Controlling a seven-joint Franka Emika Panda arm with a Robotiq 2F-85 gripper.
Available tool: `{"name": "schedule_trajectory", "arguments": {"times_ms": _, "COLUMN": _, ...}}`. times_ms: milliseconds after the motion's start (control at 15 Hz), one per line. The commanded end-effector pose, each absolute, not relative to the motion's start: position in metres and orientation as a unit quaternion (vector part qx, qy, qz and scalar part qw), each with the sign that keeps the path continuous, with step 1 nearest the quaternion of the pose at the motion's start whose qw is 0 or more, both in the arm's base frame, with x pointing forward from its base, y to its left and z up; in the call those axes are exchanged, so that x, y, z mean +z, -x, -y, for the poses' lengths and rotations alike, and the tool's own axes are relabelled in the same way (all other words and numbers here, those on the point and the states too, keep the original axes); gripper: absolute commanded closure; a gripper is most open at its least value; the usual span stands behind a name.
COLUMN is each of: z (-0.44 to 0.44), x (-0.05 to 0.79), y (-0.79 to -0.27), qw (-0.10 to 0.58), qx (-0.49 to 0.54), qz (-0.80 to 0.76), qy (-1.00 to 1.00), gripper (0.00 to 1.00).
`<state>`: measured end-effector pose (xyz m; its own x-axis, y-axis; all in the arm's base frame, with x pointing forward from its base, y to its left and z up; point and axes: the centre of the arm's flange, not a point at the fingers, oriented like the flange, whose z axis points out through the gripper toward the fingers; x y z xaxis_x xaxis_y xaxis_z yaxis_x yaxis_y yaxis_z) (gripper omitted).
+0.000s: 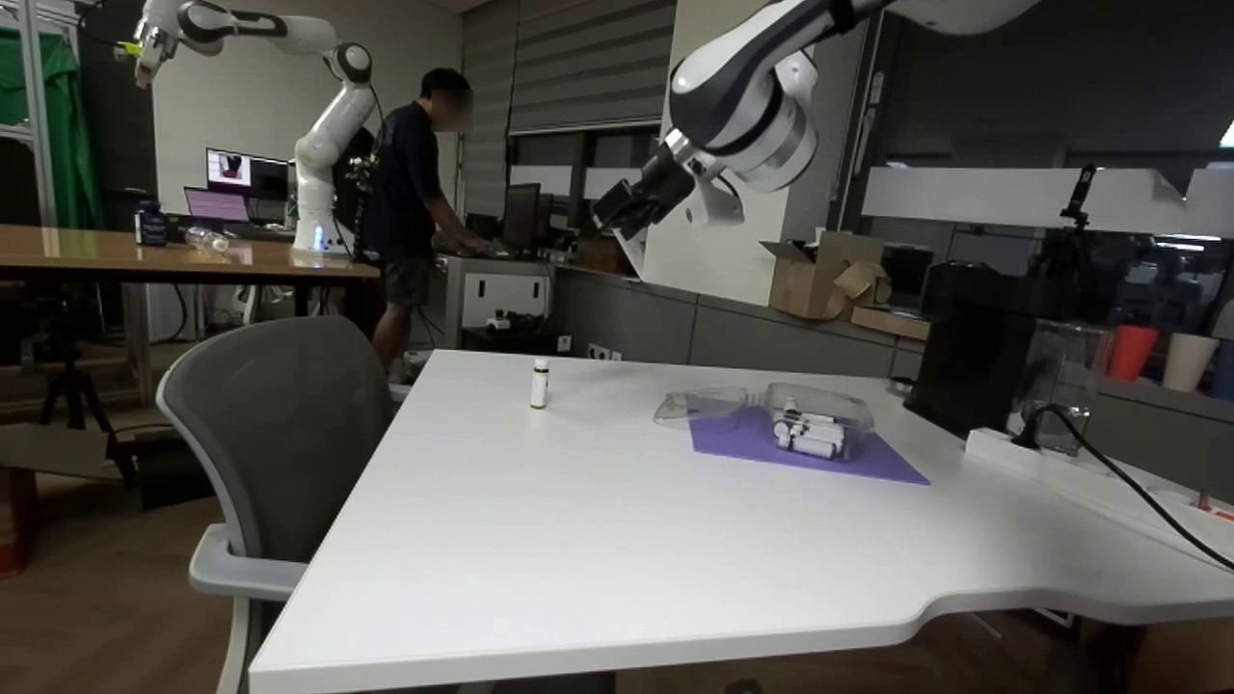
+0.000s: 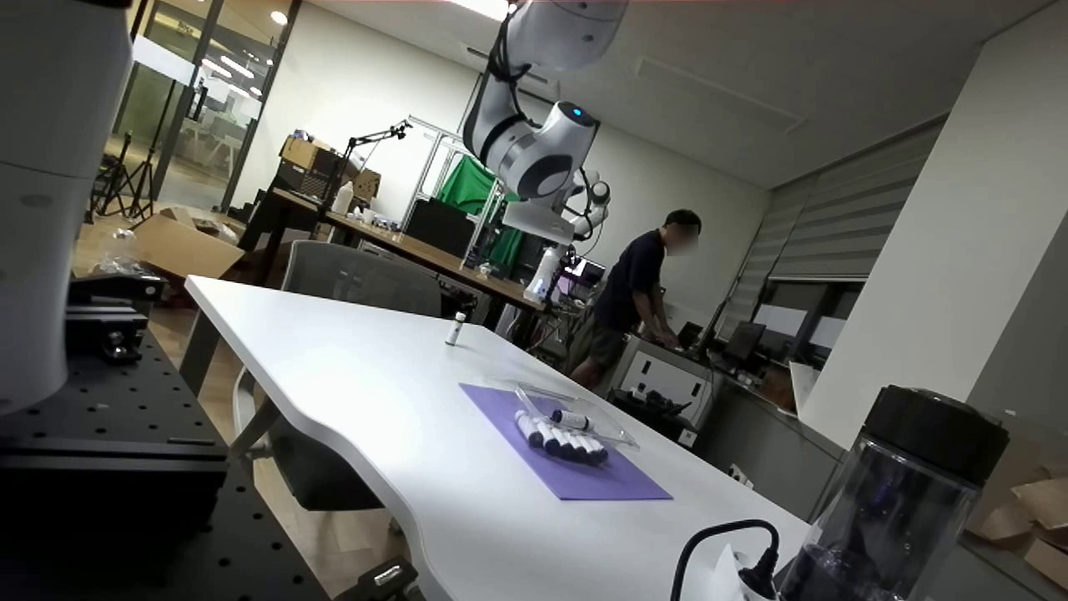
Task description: Remove one bottle from the clear box and close it
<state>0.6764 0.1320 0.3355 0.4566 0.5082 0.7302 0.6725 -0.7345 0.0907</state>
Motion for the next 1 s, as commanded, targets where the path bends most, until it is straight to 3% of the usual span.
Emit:
{"name": "schedule_trajectory", "arguments": {"times_ms": 0, "z": -0.138, "x": 0.402, "y": -0.655, "qw": 0.074, "qx": -0.3, "qz": 0.363, "qy": 0.879, "gripper": 0.0}}
{"name": "schedule_trajectory", "arguments": {"times_ms": 200, "z": -0.153, "x": 0.436, "y": -0.646, "qw": 0.072, "qx": -0.238, "qz": 0.387, "qy": 0.888, "gripper": 0.0}}
{"name": "schedule_trajectory", "arguments": {"times_ms": 933, "z": -0.164, "x": 0.437, "y": -0.638, "qw": 0.081, "qx": -0.241, "qz": 0.387, "qy": 0.887, "gripper": 0.0}}
